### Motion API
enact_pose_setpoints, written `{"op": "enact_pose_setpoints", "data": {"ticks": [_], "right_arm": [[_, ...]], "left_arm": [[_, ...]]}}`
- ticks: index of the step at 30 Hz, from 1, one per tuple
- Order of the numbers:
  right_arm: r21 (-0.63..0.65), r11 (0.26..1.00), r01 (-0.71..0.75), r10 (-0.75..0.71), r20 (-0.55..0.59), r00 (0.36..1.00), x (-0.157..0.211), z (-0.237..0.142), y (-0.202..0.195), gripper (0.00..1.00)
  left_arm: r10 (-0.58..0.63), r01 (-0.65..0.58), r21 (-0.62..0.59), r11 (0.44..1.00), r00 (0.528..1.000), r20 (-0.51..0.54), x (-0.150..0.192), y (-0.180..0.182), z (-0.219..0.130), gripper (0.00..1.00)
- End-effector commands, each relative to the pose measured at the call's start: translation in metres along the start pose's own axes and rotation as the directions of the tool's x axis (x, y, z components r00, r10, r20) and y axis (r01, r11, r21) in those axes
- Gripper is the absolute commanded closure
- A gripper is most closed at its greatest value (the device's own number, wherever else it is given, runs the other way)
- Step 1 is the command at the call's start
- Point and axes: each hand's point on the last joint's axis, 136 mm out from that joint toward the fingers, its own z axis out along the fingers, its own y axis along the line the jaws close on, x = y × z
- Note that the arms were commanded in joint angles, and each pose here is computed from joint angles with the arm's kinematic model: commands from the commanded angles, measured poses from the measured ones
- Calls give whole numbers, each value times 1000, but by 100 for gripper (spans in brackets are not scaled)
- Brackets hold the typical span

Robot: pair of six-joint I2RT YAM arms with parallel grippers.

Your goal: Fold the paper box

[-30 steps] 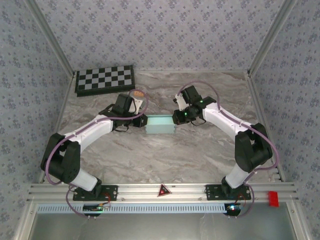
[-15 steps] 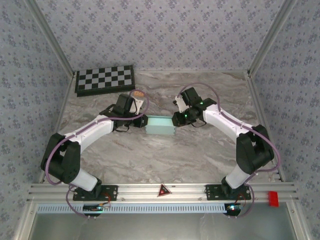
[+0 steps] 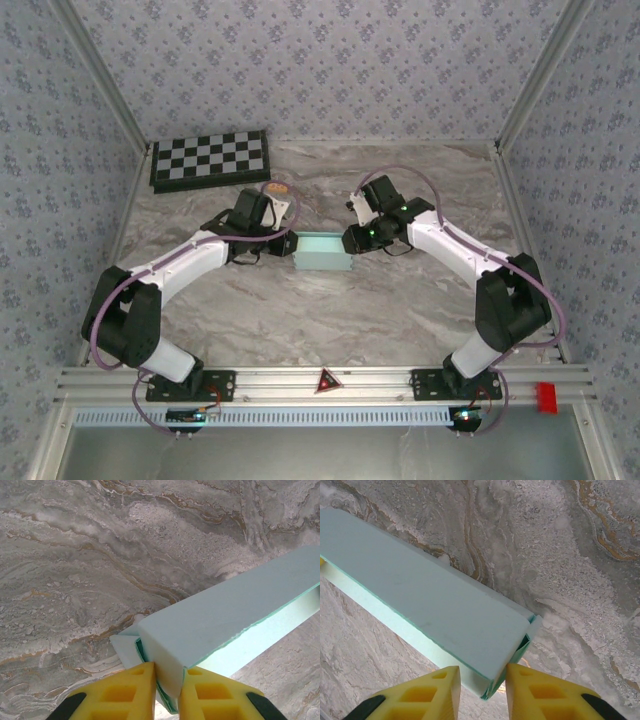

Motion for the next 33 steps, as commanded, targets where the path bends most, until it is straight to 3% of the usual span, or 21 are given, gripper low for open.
{"op": "enact_pose_setpoints", "data": {"ticks": [1, 9, 19, 21, 33], "right_arm": [[7, 1000, 28, -29, 34, 999, -7, -11, 5, 68], [42, 999, 17, -18, 16, 1000, -1, -8, -3, 72], [38, 999, 6, -6, -5, 1000, 4, -2, -2, 94], [42, 999, -2, 4, -48, 999, 20, 7, -5, 96], [68, 998, -5, 12, -110, 994, 40, 19, -8, 98]], "left_arm": [[-3, 4, 11, 1000, 997, -82, 19, -4, 3, 82], [-4, 4, 4, 1000, 997, -80, 18, -3, 4, 82], [-7, 7, -7, 1000, 996, -87, 21, 0, 5, 82], [-8, 7, -9, 1000, 996, -92, 22, 0, 5, 83], [-10, 7, -32, 999, 995, -104, 30, 4, 7, 82]]}}
